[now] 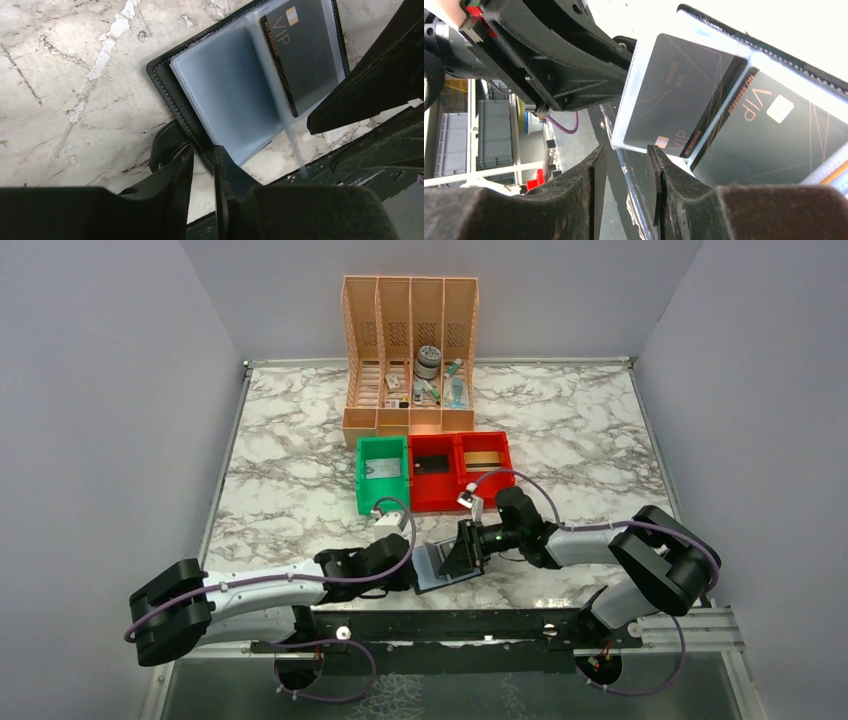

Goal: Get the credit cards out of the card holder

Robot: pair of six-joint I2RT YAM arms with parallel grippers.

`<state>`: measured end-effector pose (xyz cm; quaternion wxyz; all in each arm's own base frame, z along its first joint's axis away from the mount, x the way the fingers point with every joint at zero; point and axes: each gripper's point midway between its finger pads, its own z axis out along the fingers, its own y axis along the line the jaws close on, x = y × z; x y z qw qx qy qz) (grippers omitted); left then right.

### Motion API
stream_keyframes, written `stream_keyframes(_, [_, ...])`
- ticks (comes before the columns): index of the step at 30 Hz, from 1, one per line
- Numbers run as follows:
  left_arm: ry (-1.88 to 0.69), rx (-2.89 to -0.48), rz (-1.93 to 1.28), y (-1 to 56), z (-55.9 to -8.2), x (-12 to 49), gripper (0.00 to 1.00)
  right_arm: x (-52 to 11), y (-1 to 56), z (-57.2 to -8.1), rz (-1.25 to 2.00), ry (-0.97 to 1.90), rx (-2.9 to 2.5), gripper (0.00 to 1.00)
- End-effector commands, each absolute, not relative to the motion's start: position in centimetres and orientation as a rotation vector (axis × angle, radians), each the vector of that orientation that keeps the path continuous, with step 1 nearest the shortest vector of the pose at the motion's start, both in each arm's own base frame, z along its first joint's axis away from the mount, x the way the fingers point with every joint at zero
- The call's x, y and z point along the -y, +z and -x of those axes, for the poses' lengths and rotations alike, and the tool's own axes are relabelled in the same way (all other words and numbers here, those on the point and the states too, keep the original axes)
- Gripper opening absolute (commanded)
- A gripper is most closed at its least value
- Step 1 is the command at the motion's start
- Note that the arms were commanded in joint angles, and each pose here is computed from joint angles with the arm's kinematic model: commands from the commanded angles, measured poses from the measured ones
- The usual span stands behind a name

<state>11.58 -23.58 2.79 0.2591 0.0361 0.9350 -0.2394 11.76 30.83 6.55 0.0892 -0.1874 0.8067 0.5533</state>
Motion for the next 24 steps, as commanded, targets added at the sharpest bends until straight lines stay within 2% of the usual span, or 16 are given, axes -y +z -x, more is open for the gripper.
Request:
stream_keyframes(1, [-0.648, -2.498, -0.063, 3.8, -12.1, 23.4, 0.26, -31.5, 7.3, -12.7, 0.63, 1.596, -2.336, 0.36])
stream_keyframes(8, [-0.645, -2.476, -0.006, 4.7, -12.4, 22.9, 0.33, -31.7, 7.3, -12.6, 0.596, 1.636, -2.347, 0.36])
stream_keyframes(14, [-0.687, -2.437, 0.034, 6.0, -12.5, 22.3, 0.39, -30.7, 6.0, -14.1, 0.566, 1.426, -2.416, 0.36])
stream_keyframes(19, [-0.783, -2.399, 0.006, 7.4, -12.3, 23.3, 0.48, -29.8, 5.6, -14.7, 0.525, 1.322, -2.429, 0.37])
stream_keyframes(24, [-0.93, -2.333, -0.047, 9.3, -12.2, 25.4, 0.52, -29.9, 5.4, -14.7, 0.515, 1.333, -2.442, 0.37])
